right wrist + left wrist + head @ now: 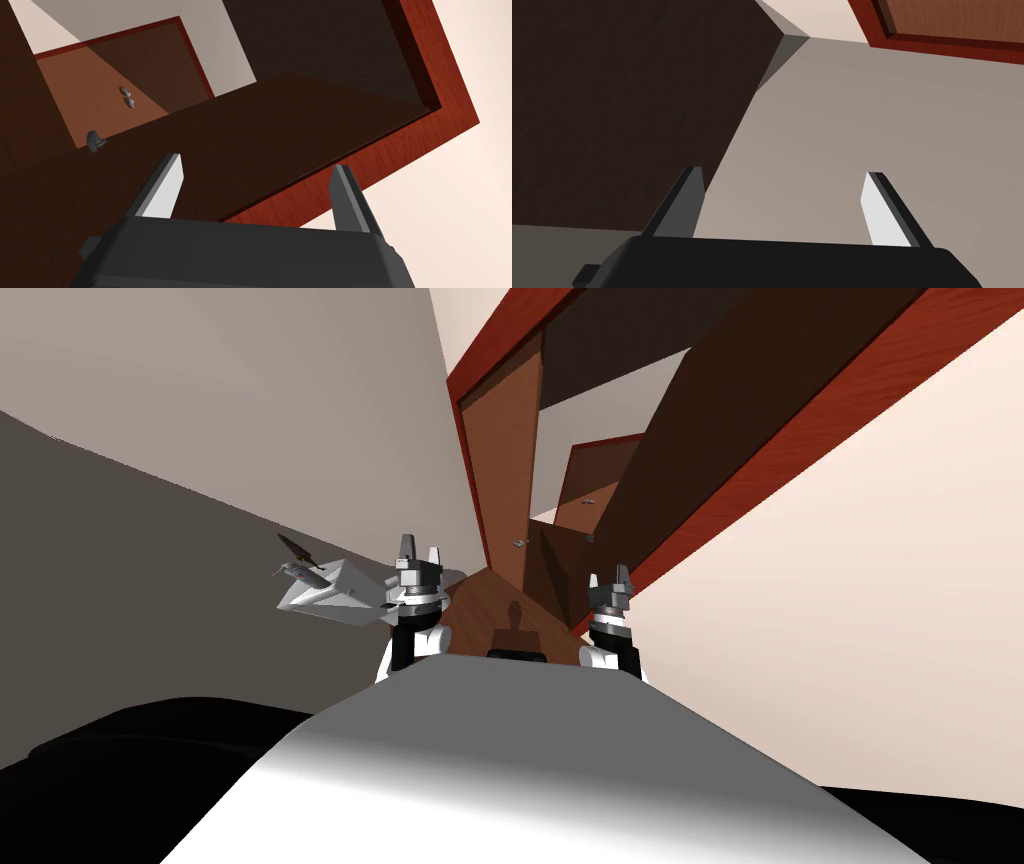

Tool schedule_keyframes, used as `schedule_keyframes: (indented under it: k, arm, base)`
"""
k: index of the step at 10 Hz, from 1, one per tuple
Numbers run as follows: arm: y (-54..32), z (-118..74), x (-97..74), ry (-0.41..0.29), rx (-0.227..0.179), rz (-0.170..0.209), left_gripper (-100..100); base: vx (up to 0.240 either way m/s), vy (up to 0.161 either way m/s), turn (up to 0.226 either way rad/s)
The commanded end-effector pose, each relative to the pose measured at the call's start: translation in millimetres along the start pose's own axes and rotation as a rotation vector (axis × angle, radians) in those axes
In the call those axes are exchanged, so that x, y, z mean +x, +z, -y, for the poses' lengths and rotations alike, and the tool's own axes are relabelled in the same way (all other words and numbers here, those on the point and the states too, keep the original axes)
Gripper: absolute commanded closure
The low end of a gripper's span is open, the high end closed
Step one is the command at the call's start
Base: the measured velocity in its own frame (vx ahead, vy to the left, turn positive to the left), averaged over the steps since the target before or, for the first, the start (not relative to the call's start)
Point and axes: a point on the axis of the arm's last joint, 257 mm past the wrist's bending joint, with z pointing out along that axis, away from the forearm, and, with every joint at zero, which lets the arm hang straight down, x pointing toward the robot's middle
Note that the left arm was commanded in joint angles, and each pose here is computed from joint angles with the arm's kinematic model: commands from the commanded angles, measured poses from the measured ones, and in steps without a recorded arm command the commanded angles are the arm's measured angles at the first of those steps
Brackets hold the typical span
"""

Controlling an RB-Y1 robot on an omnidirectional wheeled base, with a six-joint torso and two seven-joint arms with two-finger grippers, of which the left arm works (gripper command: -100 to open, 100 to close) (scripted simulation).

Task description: Push the door open

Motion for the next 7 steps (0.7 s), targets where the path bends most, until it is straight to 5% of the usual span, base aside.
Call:
schedule_keyframes:
  k: [1, 7]
  arm:
    - [-1.1, -10.3, 3.0, -0.006, -0.013, -0.008, -100]
    - [-7.2, -54.2, 16.2, -0.034, -0.068, -0.038, -100]
  base:
    - [0.127, 0.050, -0.023]
    - [0.102, 0.030, -0.060]
